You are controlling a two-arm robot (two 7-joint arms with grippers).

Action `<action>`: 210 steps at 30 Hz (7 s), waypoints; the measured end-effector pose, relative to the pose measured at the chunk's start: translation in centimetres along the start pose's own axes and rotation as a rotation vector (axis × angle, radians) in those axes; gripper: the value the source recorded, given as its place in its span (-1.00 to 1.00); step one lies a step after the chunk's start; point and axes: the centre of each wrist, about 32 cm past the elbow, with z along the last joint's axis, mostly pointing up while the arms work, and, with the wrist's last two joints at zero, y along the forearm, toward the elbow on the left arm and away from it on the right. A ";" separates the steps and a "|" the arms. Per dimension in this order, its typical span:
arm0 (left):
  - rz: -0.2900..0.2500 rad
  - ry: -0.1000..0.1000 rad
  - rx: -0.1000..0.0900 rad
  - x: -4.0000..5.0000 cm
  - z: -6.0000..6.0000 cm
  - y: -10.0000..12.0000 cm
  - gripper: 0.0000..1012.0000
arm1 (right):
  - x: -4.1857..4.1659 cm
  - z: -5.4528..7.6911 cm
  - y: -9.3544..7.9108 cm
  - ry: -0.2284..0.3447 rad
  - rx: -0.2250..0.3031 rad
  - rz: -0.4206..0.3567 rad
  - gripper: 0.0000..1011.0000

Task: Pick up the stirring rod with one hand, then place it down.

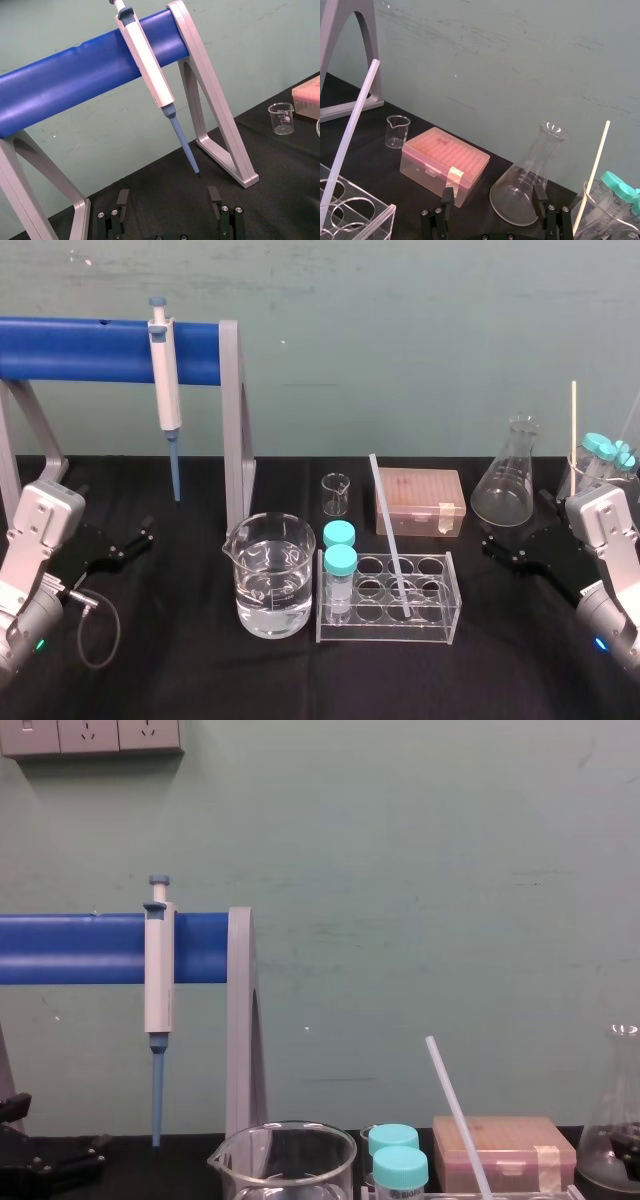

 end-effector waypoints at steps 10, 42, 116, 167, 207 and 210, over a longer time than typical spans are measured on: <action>0.000 0.000 0.000 0.00 0.0 0.0 0.98 | 0.00 0.0 0.0 0.000 0.000 0.000 0.98; 0.000 0.000 0.000 0.00 0.0 0.0 0.98 | 0.00 0.0 0.0 0.000 0.000 0.000 0.98; 0.000 0.000 0.000 0.00 0.0 0.0 0.98 | -3.92 8.4 9.2 0.420 -0.103 0.369 0.61; 0.000 0.000 0.000 0.00 0.0 0.0 0.98 | -4.76 7.2 6.4 0.391 0.212 0.379 -0.86; 0.000 0.000 0.000 0.00 0.0 0.0 0.98 | -1.47 11.3 3.7 0.325 0.488 0.229 -0.86; 0.000 0.000 0.000 0.00 0.0 0.0 0.98 | -1.47 11.3 3.7 0.324 0.487 0.227 -0.86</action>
